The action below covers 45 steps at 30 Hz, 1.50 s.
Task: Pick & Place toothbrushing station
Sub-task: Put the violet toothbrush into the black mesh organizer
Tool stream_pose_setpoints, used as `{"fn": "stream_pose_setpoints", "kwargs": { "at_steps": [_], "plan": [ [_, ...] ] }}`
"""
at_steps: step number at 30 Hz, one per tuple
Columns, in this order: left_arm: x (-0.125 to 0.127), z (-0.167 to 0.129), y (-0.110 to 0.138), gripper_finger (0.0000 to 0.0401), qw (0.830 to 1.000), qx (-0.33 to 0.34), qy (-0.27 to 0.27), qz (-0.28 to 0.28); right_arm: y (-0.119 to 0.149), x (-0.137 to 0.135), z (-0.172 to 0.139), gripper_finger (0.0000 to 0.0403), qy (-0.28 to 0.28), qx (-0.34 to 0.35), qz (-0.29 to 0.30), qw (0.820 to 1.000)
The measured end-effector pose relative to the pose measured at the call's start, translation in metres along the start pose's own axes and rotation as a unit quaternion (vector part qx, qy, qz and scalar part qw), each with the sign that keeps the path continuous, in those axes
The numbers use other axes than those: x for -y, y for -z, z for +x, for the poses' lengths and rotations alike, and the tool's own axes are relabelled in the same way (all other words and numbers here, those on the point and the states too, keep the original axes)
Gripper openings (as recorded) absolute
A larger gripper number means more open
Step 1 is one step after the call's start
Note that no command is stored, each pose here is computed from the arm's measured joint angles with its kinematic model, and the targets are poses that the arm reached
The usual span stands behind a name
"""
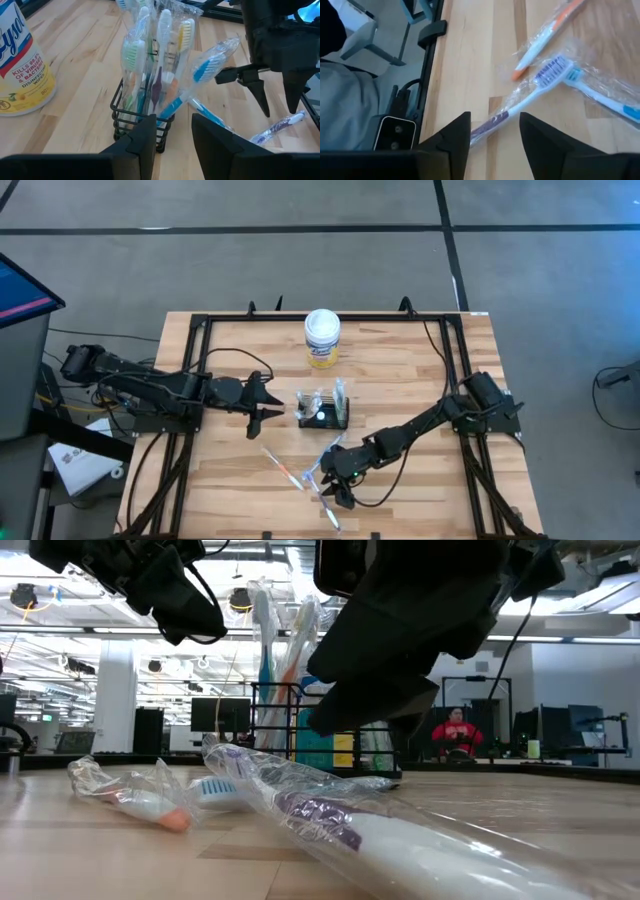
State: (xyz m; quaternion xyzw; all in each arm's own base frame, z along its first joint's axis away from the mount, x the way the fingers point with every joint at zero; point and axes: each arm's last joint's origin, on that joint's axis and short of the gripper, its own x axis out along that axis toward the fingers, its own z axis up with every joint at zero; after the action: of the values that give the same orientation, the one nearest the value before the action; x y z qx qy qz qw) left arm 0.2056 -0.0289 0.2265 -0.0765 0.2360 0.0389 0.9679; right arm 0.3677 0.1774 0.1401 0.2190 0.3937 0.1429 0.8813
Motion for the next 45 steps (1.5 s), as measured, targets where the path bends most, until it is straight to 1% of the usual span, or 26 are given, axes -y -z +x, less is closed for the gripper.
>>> {"fn": "stream_pose_setpoints", "kwargs": {
  "at_steps": [4,6,9,13,20,24,27,32,34,38,39,42,45],
  "plan": [
    [0.0,0.0,0.0,0.0116,1.0,0.0,0.0,0.0,0.005,0.003,0.006,0.0164,0.002,-0.002,0.005,1.0],
    [0.0,0.0,0.0,0.0116,1.0,0.0,0.0,0.0,0.005,0.003,0.015,0.0162,-0.011,0.013,0.006,1.0],
    [0.0,0.0,0.0,0.0116,1.0,0.0,0.0,0.0,0.017,0.01,0.027,0.0158,0.003,-0.02,0.009,1.0],
    [0.0,0.0,0.0,0.0117,1.0,0.0,0.0,0.0,0.009,0.007,0.03,0.0153,-0.012,-0.009,0.009,1.0],
    [0.0,0.0,0.0,0.0116,1.0,0.0,0.0,-0.004,0.009,0.01,0.031,0.015,-0.008,-0.011,0.012,1.0],
    [0.0,0.0,0.0,0.0116,1.0,0.0,0.0,-0.003,0.012,0.016,0.039,0.0149,-0.005,-0.013,0.024,1.0],
    [0.0,0.0,0.0,0.0116,1.0,0.0,0.0,-0.003,0.009,0.017,0.042,0.0142,-0.006,-0.007,0.026,1.0],
    [0.0,0.0,0.0,0.0117,1.0,0.0,0.0,-0.003,0.005,0.018,0.043,0.0109,-0.003,-0.006,0.026,1.0],
    [0.0,0.0,0.0,0.0117,1.0,0.0,0.0,-0.004,0.004,0.019,0.043,0.0084,-0.002,-0.006,0.026,1.0],
    [0.0,0.0,0.0,0.0117,1.0,0.0,0.0,-0.004,0.003,0.02,0.043,0.002,-0.002,-0.004,0.025,1.0],
    [0.0,0.0,0.0,0.0117,1.0,0.0,0.0,-0.004,0.003,0.02,0.043,0.0012,-0.003,-0.004,0.019,1.0],
    [0.0,0.0,0.0,0.0117,1.0,0.0,0.0,-0.004,0.003,0.02,0.043,0.0014,-0.003,-0.004,0.017,1.0],
    [0.0,0.0,0.0,0.0117,1.0,0.0,0.0,-0.004,0.003,0.02,0.043,0.0006,-0.003,-0.004,0.015,1.0]
  ]
}}
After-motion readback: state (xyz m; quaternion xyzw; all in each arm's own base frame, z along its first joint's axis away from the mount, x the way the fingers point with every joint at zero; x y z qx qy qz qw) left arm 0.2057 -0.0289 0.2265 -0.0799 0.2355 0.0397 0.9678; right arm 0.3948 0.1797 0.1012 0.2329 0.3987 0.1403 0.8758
